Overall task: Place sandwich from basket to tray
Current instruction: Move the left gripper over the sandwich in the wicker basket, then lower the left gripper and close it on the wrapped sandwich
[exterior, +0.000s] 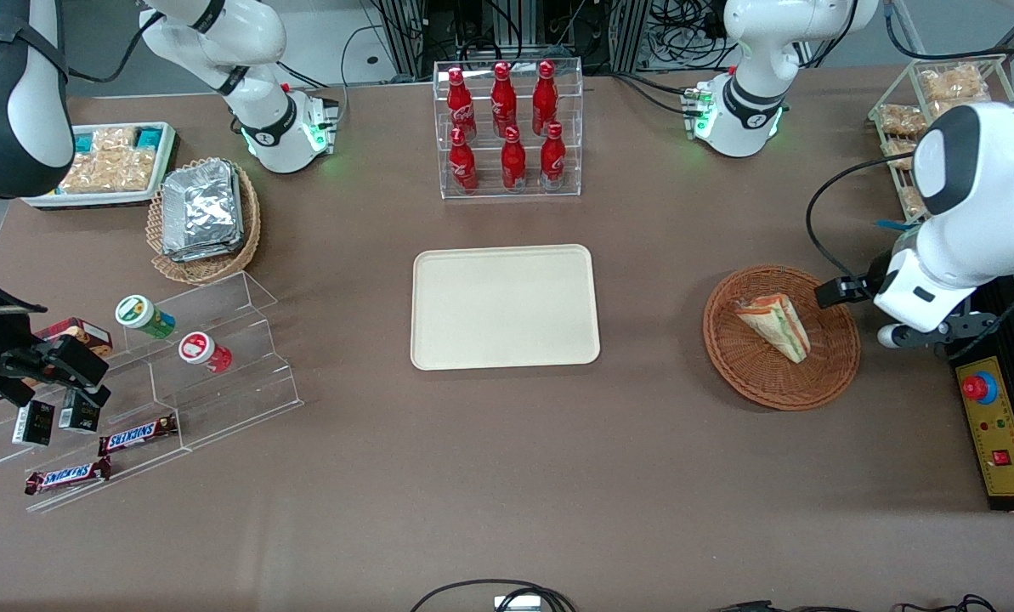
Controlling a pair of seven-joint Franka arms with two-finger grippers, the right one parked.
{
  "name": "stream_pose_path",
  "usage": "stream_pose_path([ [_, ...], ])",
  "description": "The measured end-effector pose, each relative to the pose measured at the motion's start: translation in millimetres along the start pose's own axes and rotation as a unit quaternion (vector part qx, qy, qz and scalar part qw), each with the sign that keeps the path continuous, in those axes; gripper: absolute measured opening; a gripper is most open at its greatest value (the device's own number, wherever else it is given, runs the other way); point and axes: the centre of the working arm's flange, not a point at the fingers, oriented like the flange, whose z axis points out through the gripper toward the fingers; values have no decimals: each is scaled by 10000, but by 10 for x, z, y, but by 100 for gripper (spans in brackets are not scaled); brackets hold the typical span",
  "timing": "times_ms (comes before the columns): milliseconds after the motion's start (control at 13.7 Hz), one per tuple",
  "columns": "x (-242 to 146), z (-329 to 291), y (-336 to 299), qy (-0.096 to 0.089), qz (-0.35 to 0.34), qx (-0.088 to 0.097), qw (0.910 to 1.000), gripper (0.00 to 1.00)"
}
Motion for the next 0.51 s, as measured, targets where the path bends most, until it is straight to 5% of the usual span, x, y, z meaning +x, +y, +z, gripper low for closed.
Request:
stream_pose_path([
  [512,-162,863,108,274,-1078,-119,9937,100],
])
